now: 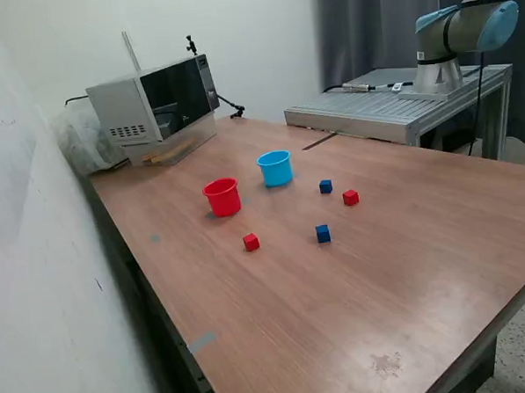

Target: Place red objects in the red bin, and blue objects in the blue bin.

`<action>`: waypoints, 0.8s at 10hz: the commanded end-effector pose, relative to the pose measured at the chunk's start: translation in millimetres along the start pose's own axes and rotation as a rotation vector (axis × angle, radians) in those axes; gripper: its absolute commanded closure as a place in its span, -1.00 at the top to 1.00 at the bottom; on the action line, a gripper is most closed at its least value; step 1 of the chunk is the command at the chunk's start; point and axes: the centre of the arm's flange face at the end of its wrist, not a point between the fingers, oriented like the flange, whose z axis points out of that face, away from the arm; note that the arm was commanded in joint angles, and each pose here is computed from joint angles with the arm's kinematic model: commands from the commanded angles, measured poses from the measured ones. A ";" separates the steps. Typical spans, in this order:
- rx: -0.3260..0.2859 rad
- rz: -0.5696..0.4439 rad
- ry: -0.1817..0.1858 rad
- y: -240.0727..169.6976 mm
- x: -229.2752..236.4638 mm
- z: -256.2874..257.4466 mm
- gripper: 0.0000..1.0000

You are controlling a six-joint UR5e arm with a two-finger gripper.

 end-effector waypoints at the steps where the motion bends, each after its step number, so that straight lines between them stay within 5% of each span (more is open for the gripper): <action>1: -0.235 -0.046 0.078 17.1 23.6 -29.8 1.00; 3: -0.215 -0.104 0.077 45.0 53.1 6.9 1.00; 6: -0.072 -0.085 0.047 82.8 54.5 161.7 1.00; 8: -0.065 -0.083 0.043 92.0 54.3 242.6 1.00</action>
